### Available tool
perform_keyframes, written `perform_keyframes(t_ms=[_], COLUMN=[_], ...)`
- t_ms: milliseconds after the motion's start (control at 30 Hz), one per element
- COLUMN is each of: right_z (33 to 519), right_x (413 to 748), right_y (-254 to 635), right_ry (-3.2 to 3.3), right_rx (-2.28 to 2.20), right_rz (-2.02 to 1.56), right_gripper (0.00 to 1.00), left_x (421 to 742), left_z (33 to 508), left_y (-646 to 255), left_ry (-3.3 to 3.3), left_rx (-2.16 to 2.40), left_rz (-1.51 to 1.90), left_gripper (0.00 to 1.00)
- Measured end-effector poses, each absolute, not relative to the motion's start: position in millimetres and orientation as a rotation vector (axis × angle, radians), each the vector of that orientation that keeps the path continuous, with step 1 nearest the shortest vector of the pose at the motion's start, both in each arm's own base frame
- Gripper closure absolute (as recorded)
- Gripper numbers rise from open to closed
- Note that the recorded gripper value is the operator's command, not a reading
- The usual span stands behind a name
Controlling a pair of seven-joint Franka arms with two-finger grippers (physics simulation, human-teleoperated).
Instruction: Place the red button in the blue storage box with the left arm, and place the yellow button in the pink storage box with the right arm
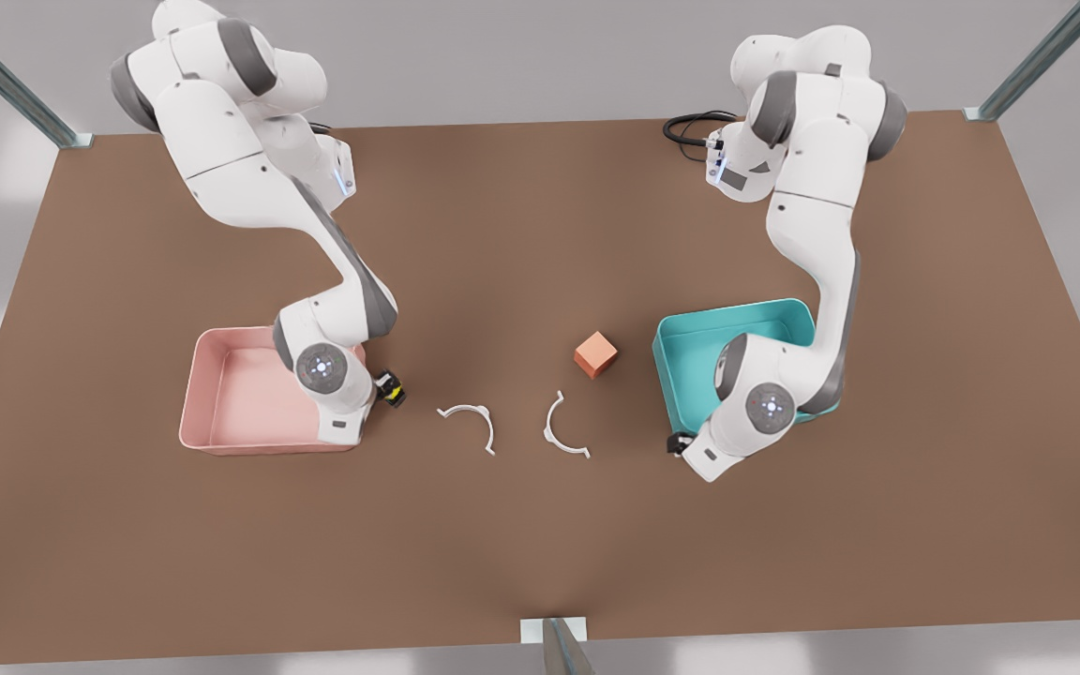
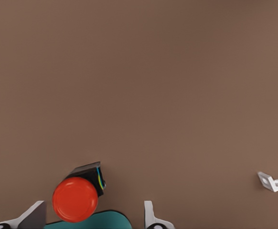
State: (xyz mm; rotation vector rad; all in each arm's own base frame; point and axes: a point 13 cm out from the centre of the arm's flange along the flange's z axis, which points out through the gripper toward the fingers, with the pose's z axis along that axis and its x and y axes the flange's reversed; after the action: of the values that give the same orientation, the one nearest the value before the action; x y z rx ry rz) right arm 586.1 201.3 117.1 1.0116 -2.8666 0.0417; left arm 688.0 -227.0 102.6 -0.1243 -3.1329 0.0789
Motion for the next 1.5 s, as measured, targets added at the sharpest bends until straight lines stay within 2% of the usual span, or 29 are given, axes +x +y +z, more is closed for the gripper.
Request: perform_keyframes(t_ms=[200, 367, 467, 567, 600, 633, 800, 833, 1000, 1300, 1333, 1400, 1467, 1500], right_z=[103.0, 110.5, 102.8, 87.5, 81.8, 77.7, 64.0, 63.0, 57.2, 49.0, 48.7, 48.5, 48.3, 48.5], right_x=[594.7, 575.0, 568.0, 563.6, 563.0, 562.8, 558.8, 557.4, 547.6, 539.0, 538.7, 538.2, 537.7, 537.6], right_y=[221.1, 222.2, 223.3, 223.0, 220.6, 218.6, 218.3, 220.7, 230.6, 220.5, 219.8, 218.9, 218.3, 218.6], right_ry=[-2.879, -2.853, -2.832, -2.808, -2.803, -2.799, -2.773, -2.770, -2.745, -2.722, -2.721, -2.717, -2.712, -2.711], right_rx=[1.221, 1.327, 1.357, 1.375, 1.375, 1.376, 1.401, 1.404, 1.427, 1.427, 1.428, 1.430, 1.433, 1.435], right_rz=[-0.008, -0.034, -0.055, -0.077, -0.084, -0.090, -0.110, -0.118, -0.151, -0.163, -0.164, -0.165, -0.166, -0.172], right_gripper=[0.00, 0.00, 0.00, 0.00, 0.00, 0.00, 0.00, 0.00, 0.00, 0.00, 0.10, 0.52, 0.70, 0.71], left_x=[685.3, 687.0, 689.3, 691.2, 691.7, 692.0, 693.1, 693.3, 693.6, 696.6, 697.4, 701.6, 710.1, 713.5], left_z=[81.0, 69.6, 68.6, 69.1, 69.3, 69.4, 69.9, 69.9, 70.1, 75.1, 76.9, 87.0, 110.5, 122.8], left_y=[-225.9, -226.8, -227.2, -227.4, -227.7, -227.9, -228.3, -228.2, -228.3, -228.3, -228.5, -229.5, -231.2, -231.4], left_ry=[-3.125, -3.131, -3.140, -3.148, -3.150, -3.151, -3.156, -3.157, -3.158, -3.167, -3.169, -3.183, -3.209, -3.222], left_rx=[-0.068, -0.036, -0.025, -0.014, -0.011, -0.008, 0.006, 0.008, 0.020, 0.042, 0.045, 0.052, 0.059, 0.065], left_rz=[0.072, 0.074, 0.076, 0.078, 0.079, 0.080, 0.082, 0.082, 0.084, 0.079, 0.080, 0.084, 0.096, 0.103], left_gripper=[0.00, 0.00, 0.13, 0.14, 0.19, 0.20, 0.20, 0.21, 0.45, 0.60, 0.62, 0.63, 0.62, 0.62])
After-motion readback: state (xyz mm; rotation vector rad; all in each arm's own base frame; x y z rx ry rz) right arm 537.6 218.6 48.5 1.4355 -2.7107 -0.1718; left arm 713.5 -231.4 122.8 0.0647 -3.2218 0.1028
